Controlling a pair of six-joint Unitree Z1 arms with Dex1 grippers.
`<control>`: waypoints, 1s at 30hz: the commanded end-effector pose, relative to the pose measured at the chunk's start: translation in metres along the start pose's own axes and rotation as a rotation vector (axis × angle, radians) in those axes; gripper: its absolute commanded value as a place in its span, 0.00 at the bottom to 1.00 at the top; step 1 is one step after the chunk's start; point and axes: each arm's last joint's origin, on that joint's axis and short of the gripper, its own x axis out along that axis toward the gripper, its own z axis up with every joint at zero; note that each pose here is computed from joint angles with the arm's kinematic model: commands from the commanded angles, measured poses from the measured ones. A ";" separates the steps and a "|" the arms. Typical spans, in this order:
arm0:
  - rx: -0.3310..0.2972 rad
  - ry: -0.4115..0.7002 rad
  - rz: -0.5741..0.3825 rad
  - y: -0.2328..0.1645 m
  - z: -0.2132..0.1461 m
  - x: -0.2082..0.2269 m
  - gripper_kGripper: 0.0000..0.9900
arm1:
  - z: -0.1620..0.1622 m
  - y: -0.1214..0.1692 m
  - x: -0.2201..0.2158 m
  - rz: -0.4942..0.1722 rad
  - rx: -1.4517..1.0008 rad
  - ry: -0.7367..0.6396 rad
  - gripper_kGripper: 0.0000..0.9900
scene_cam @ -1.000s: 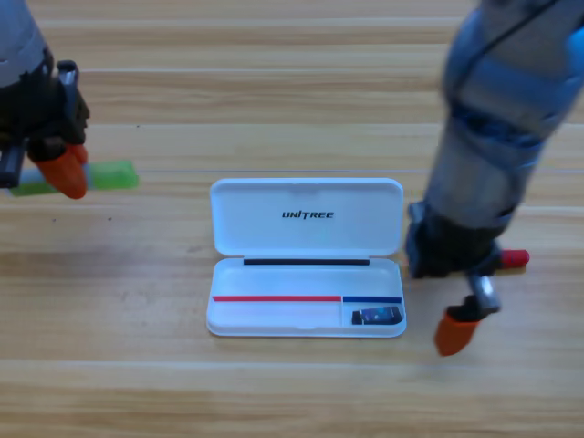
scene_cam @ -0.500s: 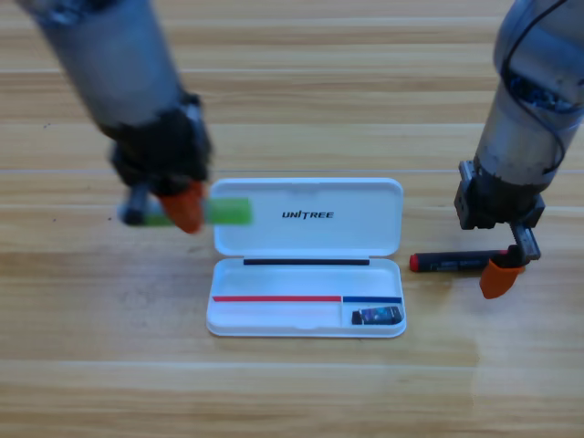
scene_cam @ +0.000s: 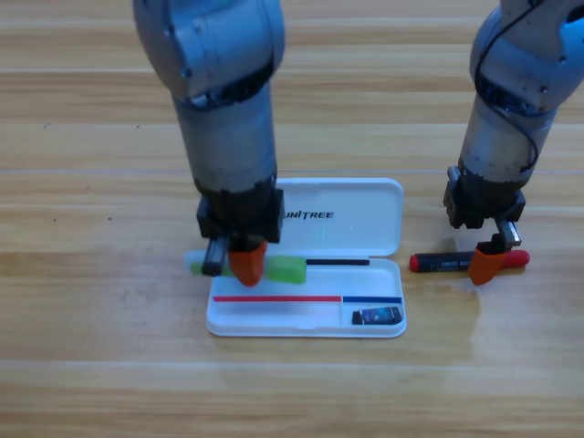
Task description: Clean up eraser and pencils
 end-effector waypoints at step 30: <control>0.019 0.031 -0.083 0.006 0.041 0.063 0.00 | -0.014 0.029 -0.035 0.036 -0.004 -0.037 0.00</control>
